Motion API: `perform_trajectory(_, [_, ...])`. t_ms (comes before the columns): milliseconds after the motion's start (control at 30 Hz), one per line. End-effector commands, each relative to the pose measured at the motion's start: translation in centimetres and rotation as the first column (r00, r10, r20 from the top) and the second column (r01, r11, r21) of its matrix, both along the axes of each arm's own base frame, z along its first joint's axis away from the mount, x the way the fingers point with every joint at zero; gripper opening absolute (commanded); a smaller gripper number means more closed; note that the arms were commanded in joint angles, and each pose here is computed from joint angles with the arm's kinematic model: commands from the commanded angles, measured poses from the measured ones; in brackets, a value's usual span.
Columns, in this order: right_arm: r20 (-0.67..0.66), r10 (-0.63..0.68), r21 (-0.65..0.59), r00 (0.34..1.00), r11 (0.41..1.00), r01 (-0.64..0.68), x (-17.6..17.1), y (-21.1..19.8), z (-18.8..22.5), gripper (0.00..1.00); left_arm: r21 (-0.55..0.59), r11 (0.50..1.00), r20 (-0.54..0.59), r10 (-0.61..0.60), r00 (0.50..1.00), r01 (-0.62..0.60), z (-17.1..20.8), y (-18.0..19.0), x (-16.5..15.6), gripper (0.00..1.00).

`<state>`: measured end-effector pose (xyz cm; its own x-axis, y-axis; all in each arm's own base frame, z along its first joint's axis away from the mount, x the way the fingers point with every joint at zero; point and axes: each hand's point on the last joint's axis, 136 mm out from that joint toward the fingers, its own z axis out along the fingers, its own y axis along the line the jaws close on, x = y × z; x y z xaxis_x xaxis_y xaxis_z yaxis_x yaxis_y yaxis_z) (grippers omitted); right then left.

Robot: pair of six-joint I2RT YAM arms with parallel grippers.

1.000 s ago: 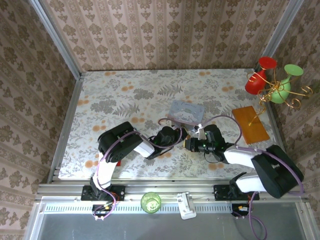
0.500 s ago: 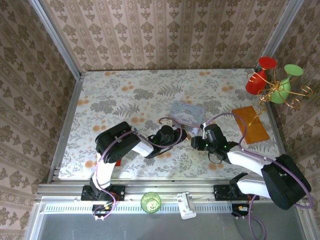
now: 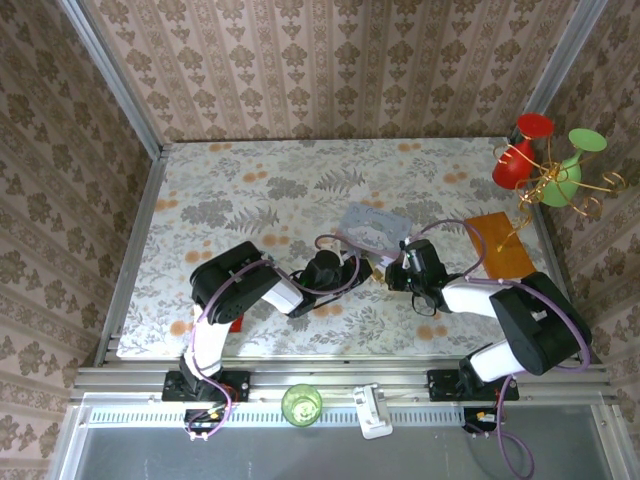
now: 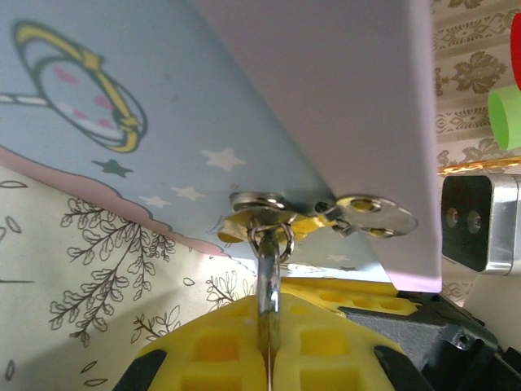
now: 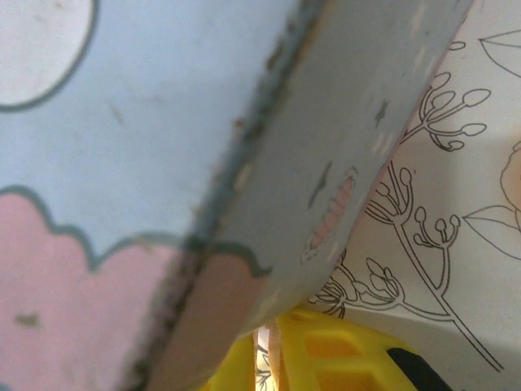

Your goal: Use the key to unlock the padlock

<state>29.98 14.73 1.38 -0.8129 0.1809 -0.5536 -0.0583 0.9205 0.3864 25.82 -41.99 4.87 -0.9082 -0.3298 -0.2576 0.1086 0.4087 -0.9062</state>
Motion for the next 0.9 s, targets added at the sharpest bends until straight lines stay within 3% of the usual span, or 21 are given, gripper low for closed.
perform_trajectory(0, [-0.001,0.059,0.034,0.998,0.998,-0.059,0.4,2.2,-0.9,0.12,0.035,0.999,-0.096,-0.036,0.995,0.039,-2.7,0.5,-1.8,0.03])
perform_trajectory(133, [0.045,0.106,0.174,0.993,0.978,-0.112,-0.3,4.3,-0.5,0.12,0.069,0.997,-0.107,-0.037,0.994,0.044,-3.2,0.8,-1.9,0.16])
perform_trajectory(233, [0.032,0.144,0.197,0.989,0.969,-0.148,-0.5,5.0,-0.8,0.11,0.064,0.997,-0.119,-0.034,0.992,0.042,-3.8,0.7,-1.9,0.21])
perform_trajectory(500, [0.003,0.164,0.204,0.986,0.966,-0.161,-1.5,5.4,-1.8,0.10,0.092,0.994,-0.091,-0.055,0.994,0.063,-3.9,-0.4,-1.9,0.27])
perform_trajectory(667, [0.027,0.182,0.298,0.983,0.937,-0.182,-2.1,6.4,-1.2,0.08,0.145,0.987,-0.088,-0.059,0.994,0.072,-4.8,-0.5,-1.6,0.30])
perform_trajectory(867, [0.027,0.143,0.307,0.989,0.941,-0.144,-2.6,5.7,-1.2,0.06,0.296,0.950,-0.091,-0.075,0.993,0.099,-6.6,0.2,-1.4,0.29])
